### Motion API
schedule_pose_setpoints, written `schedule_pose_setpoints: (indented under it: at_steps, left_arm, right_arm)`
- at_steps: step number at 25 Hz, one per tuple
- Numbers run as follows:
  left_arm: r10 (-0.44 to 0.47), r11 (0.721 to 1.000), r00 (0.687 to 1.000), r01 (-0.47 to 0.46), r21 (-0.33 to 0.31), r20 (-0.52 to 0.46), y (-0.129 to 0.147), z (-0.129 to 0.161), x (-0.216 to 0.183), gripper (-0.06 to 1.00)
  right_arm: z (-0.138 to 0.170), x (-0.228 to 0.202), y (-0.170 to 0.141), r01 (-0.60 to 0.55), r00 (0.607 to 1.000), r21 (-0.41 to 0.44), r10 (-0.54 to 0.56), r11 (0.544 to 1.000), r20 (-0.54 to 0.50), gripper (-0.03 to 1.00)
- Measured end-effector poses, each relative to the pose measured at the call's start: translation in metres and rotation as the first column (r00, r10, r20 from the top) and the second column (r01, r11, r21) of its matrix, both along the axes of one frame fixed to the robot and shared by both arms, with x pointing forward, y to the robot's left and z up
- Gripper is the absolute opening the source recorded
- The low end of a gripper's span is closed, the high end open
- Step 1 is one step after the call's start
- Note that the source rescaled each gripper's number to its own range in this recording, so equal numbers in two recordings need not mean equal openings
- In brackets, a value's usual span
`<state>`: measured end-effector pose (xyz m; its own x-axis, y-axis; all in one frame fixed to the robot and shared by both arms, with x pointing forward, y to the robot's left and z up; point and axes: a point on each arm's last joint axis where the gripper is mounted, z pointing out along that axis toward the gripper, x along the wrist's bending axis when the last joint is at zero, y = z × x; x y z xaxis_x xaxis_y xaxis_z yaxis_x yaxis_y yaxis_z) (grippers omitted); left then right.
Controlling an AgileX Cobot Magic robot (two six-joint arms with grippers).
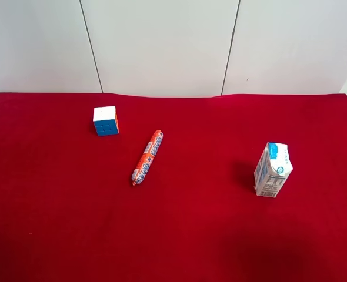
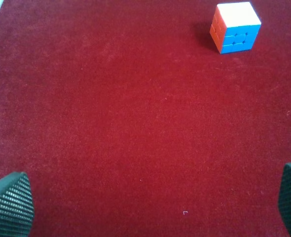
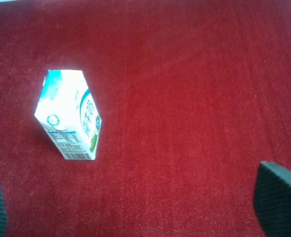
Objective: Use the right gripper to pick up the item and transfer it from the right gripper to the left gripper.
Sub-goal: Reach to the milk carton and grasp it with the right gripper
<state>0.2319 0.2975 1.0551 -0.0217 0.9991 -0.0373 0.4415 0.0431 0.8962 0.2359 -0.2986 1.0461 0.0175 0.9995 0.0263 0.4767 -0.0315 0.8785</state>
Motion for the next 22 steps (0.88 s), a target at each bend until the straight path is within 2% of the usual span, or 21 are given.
schedule_pose_setpoints:
  at_steps: [22]
  left_arm:
    - [0.0,1.0,1.0,0.0,0.0,0.0,0.0,0.0,0.0,1.0]
  right_arm:
    - [0.0,0.0,0.0,0.0,1.0,0.0,0.0,1.0,0.0,0.98]
